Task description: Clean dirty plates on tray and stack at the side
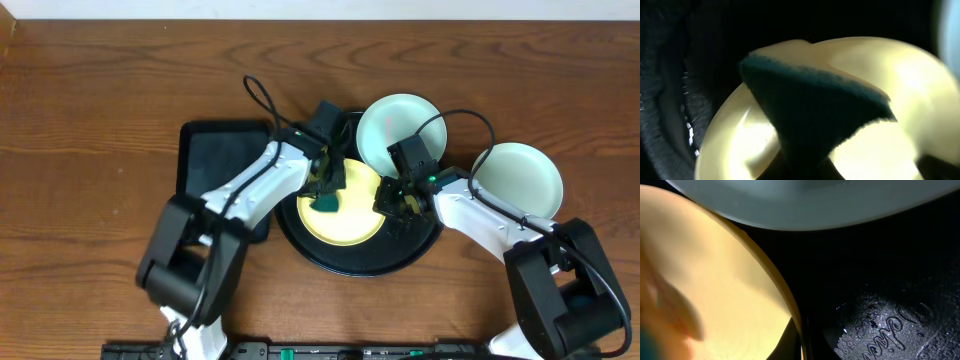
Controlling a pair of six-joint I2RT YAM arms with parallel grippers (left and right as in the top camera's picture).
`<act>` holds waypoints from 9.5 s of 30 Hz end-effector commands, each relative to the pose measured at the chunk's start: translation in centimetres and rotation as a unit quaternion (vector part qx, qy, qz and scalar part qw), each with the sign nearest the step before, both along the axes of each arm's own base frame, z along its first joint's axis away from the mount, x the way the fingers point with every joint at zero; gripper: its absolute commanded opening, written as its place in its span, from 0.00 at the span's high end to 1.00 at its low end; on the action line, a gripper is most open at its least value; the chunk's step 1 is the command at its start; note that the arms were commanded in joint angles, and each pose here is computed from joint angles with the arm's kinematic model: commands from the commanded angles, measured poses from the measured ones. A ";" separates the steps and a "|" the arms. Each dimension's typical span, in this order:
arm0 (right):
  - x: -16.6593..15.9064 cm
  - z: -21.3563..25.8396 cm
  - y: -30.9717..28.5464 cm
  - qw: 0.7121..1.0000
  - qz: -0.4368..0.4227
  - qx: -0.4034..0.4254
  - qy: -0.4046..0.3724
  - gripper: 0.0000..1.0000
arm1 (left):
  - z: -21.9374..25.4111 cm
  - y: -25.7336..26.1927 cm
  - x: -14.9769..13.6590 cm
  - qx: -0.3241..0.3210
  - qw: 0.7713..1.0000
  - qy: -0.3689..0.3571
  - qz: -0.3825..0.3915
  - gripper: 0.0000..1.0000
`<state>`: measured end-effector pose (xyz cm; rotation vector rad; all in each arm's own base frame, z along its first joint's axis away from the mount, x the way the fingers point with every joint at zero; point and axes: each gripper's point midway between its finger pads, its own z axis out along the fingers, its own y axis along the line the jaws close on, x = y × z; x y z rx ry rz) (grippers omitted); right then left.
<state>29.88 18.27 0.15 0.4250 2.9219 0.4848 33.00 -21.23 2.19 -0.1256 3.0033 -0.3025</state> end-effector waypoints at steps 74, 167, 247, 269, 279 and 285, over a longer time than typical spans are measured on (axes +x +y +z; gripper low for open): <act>-0.1 -1.3 -0.5 1.000 -0.006 -0.022 0.010 0.99 | -0.8 -2.2 -7.2 -0.009 0.982 0.113 -0.151 0.93; -0.2 -1.3 -0.4 1.000 0.004 -0.023 0.009 0.99 | -0.9 2.3 1.1 0.176 0.979 -0.086 -0.064 0.92; -2.1 26.8 -1.4 0.691 0.098 -0.527 -0.486 0.99 | 13.5 12.2 6.2 -0.034 0.997 -0.059 0.029 0.93; -1.9 28.9 -0.3 0.682 0.079 -0.520 -0.508 0.99 | 13.5 12.2 6.2 -0.034 0.997 -0.059 0.029 0.92; -2.7 18.9 2.8 0.851 0.139 -0.284 -0.419 0.99 | 13.5 12.2 6.2 -0.034 0.997 -0.058 0.029 0.93; -2.6 15.2 4.3 0.940 0.138 -0.100 -0.296 0.99 | 13.5 12.2 6.2 -0.034 0.997 -0.058 0.029 0.93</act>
